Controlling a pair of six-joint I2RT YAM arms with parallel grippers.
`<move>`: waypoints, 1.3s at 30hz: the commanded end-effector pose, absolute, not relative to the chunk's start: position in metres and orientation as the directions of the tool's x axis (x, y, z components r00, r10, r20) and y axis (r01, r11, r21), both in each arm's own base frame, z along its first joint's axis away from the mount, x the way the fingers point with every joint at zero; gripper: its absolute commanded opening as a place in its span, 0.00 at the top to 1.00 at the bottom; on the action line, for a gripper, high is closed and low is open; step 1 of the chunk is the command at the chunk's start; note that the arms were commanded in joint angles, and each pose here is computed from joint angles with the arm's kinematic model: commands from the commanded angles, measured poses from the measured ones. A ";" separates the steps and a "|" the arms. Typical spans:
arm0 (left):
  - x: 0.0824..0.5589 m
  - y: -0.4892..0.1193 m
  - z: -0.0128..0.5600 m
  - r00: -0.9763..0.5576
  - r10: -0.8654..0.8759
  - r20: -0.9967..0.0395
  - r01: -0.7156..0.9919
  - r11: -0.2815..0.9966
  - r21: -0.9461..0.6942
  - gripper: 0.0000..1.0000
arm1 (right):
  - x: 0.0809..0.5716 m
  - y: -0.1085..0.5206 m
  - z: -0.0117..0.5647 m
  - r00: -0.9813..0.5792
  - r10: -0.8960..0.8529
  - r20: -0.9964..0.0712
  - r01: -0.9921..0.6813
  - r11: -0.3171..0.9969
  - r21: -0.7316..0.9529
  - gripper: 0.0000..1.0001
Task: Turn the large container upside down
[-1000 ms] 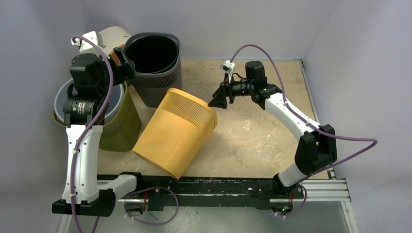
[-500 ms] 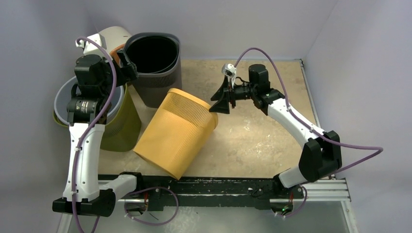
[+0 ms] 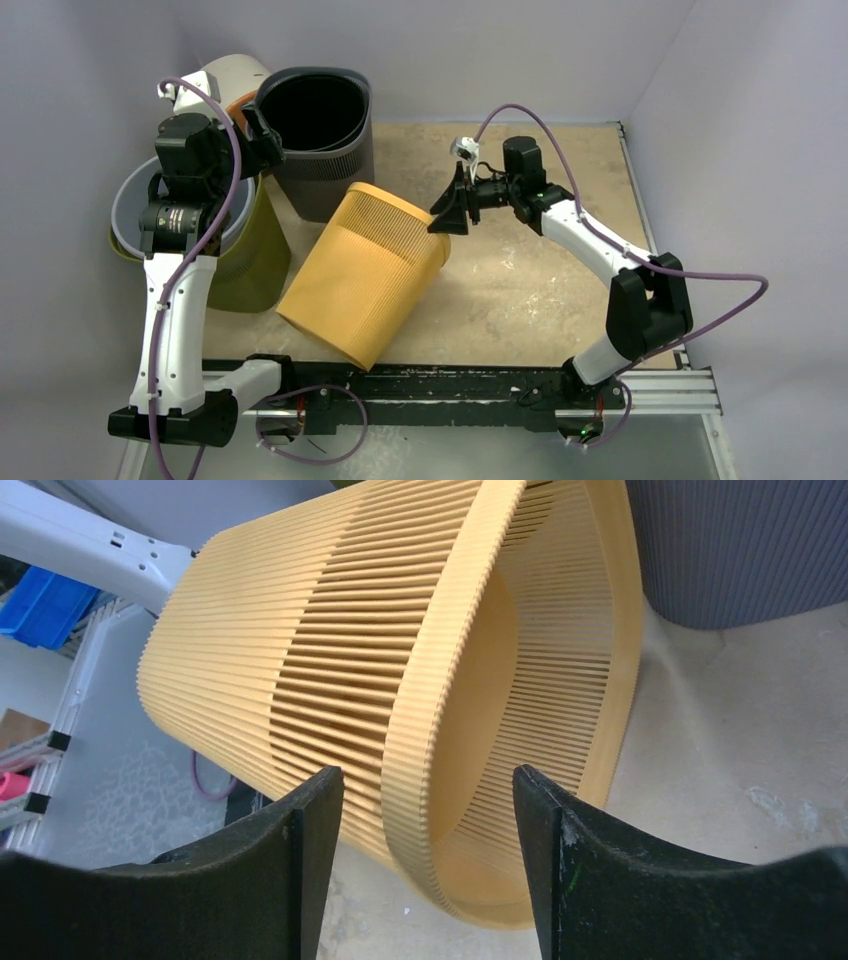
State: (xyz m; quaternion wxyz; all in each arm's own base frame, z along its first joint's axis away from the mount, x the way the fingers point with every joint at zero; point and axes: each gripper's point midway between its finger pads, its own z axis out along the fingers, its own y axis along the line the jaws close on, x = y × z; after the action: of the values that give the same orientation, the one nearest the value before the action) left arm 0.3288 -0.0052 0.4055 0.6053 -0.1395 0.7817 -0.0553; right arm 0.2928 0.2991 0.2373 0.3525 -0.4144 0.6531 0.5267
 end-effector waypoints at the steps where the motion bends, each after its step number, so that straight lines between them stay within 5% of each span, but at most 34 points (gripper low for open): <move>1: 0.329 -0.005 0.422 -0.165 -0.286 -0.944 -0.128 0.955 -0.267 0.17 | 0.286 0.306 0.247 -0.372 -0.155 -0.915 -0.928 0.039 0.371 0.37; 12: 0.327 -0.006 0.422 -0.164 -0.293 -0.942 -0.125 0.953 -0.275 0.17 | 0.269 0.331 0.237 -0.389 -0.176 -0.904 -0.916 -0.028 0.400 0.46; 14: 0.327 -0.006 0.422 -0.162 -0.292 -0.943 -0.125 0.954 -0.274 0.17 | 0.267 0.335 0.234 -0.395 -0.182 -0.900 -0.912 -0.036 0.408 0.54; 18: 0.326 -0.005 0.425 -0.156 -0.291 -0.944 -0.126 0.954 -0.274 0.17 | 0.264 0.336 0.235 -0.409 -0.186 -0.893 -0.904 -0.052 0.424 0.96; 19: 0.325 -0.005 0.427 -0.153 -0.293 -0.944 -0.125 0.953 -0.275 0.17 | 0.264 0.336 0.236 -0.413 -0.185 -0.892 -0.902 -0.055 0.429 1.00; 31: 0.325 -0.006 0.454 -0.124 -0.307 -0.944 -0.120 0.949 -0.293 0.17 | 0.190 0.309 0.332 -0.369 0.119 -0.922 -0.859 -0.421 0.290 1.00; 39: 0.325 -0.005 0.475 -0.091 -0.312 -0.946 -0.115 0.946 -0.302 0.17 | 0.215 0.324 0.348 -0.424 0.187 -0.886 -0.842 -0.442 0.309 1.00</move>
State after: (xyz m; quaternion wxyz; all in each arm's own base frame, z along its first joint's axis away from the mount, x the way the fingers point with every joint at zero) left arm 0.3279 -0.0072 0.4494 0.6373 -0.1396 0.7547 -0.0697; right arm 0.2418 0.3417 0.2715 0.1647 -0.2911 0.5844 0.7393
